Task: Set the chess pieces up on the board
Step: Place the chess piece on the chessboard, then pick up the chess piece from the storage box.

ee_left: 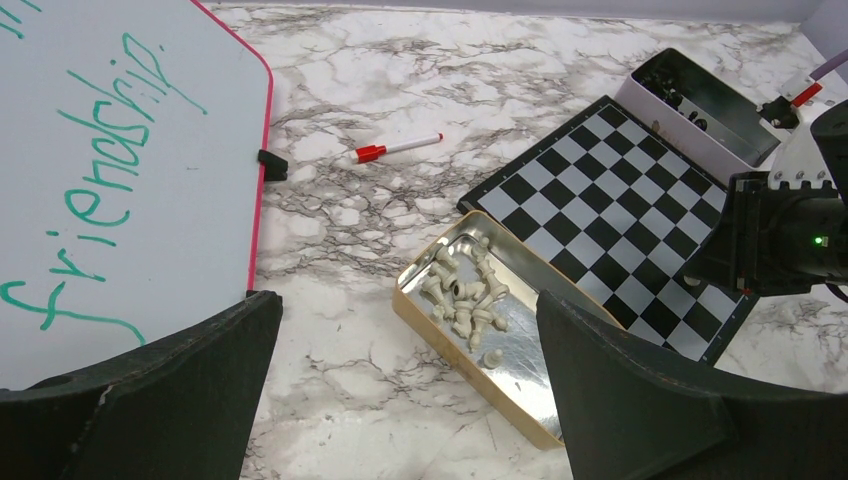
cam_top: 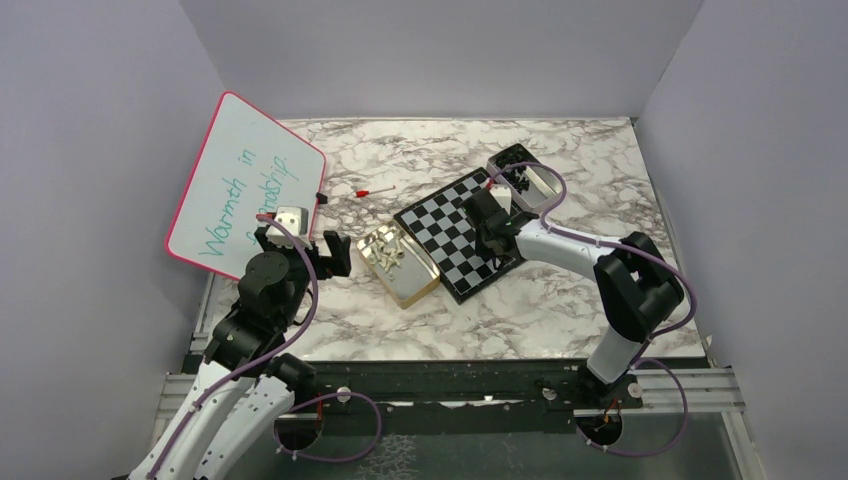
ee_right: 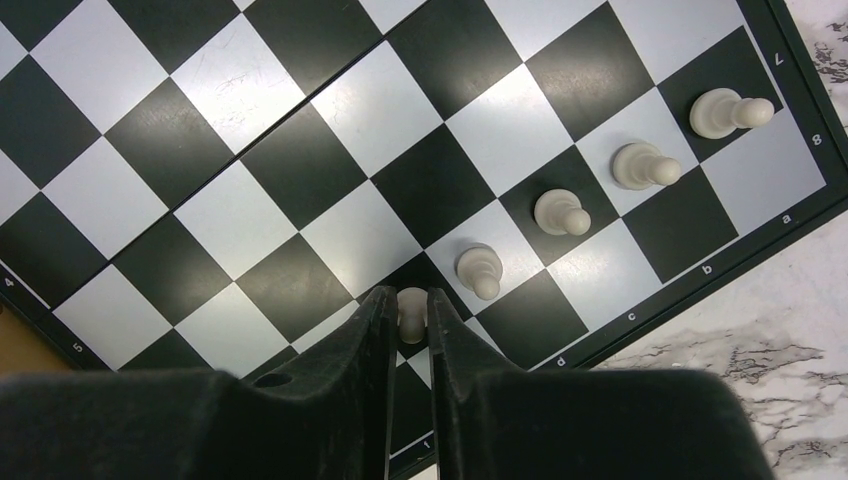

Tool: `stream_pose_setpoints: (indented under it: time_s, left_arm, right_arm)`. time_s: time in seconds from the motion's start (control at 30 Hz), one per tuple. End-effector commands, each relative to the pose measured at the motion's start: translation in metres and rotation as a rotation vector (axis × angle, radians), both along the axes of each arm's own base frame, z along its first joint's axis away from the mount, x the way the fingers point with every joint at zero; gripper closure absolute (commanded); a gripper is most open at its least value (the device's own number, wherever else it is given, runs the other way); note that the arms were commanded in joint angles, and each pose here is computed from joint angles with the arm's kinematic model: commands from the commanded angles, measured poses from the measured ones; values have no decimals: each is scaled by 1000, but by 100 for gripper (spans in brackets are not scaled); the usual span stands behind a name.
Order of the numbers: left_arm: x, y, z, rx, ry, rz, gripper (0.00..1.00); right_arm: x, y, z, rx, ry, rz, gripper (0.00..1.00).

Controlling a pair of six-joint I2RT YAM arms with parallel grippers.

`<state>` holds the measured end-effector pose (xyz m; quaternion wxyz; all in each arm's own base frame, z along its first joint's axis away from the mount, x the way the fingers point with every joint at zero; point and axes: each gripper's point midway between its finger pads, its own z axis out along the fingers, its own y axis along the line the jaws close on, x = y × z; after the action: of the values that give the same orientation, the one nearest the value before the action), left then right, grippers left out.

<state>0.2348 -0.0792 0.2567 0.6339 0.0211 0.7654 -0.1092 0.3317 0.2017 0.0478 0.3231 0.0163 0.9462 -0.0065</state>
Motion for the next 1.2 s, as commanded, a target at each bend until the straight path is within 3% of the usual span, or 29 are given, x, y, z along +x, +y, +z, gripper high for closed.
stream_pose_setpoints:
  time_s: [0.0, 0.53, 0.73, 1.17]
  left_arm:
    - [0, -4, 4, -15, -21, -18, 1]
    - [0, -5, 4, -13, -22, -23, 1]
    - [0, -7, 2, -16, -11, -30, 1]
    - [0, -4, 4, -10, -19, -16, 1]
  right_arm:
    - [0, -6, -5, -18, 8, -26, 76]
    - [-1, 5, 36, 38, 12, -5, 70]
    - [17, 16, 59, 27, -22, 31, 70]
    - [17, 107, 90, 235, -53, 249, 70]
